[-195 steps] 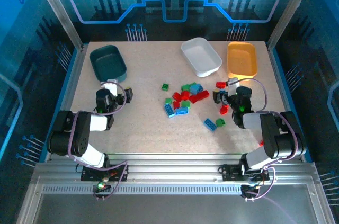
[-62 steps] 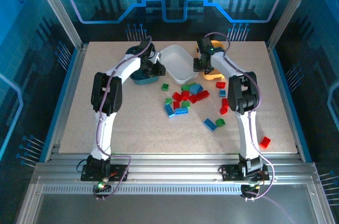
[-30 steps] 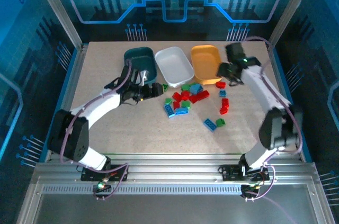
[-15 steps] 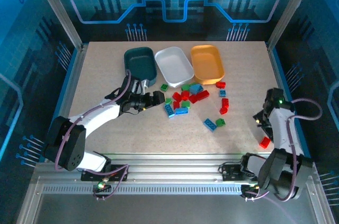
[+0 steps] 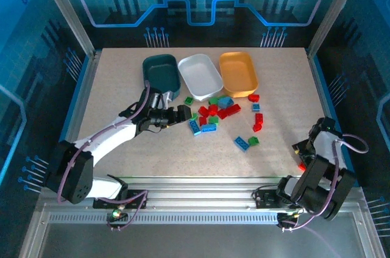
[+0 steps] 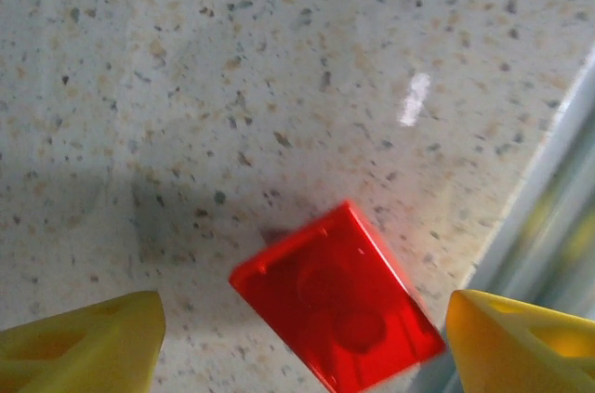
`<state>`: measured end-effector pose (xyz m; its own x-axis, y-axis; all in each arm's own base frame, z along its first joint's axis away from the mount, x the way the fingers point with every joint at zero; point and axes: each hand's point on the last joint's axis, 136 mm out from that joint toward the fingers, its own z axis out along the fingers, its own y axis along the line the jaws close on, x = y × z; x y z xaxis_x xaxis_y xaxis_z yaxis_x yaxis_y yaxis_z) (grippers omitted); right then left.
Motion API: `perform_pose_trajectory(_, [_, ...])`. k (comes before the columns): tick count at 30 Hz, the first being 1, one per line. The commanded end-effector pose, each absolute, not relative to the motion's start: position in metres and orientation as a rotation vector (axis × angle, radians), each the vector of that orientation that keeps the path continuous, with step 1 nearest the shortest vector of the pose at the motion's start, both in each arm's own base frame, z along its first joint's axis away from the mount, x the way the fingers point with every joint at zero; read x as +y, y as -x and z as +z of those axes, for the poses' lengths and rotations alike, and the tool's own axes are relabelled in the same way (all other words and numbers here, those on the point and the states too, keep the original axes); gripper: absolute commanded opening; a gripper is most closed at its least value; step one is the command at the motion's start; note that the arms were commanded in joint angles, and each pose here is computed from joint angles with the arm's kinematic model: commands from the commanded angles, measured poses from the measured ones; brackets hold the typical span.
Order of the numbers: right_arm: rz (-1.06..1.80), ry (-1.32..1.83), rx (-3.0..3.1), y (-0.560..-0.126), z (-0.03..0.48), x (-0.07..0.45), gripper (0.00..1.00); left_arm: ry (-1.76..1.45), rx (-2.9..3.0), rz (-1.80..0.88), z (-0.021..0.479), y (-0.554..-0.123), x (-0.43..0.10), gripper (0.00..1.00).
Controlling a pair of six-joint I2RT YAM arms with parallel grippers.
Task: Sort the legos into containers by color
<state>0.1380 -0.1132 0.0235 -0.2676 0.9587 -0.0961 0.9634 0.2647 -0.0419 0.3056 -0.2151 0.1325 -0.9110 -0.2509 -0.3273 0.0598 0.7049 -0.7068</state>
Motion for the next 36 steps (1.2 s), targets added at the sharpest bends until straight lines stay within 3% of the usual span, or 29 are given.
perform_pose_trajectory(1, [-0.073,-1.856,2.454,-0.153,0.018,-0.120,0.77,0.166,2.536,-1.056,0.133,-0.299,-0.215,0.92])
perform_pose_trajectory(7, [0.015,-1.772,2.440,-0.171,0.016,-0.115,0.64,0.175,2.540,-1.043,0.134,-0.301,-0.215,0.91])
perform_pose_trajectory(13, [0.028,-1.758,2.467,-0.177,0.011,-0.115,0.59,0.165,2.538,-1.031,0.140,-0.304,-0.215,0.90])
perform_pose_trajectory(25, [0.051,-1.693,2.501,-0.189,0.012,-0.114,0.37,0.147,2.536,-1.029,0.143,-0.305,-0.216,0.87])
perform_pose_trajectory(36, [0.019,-1.467,2.549,-0.213,0.029,-0.099,0.31,0.144,2.531,-0.988,0.146,-0.308,-0.212,0.86])
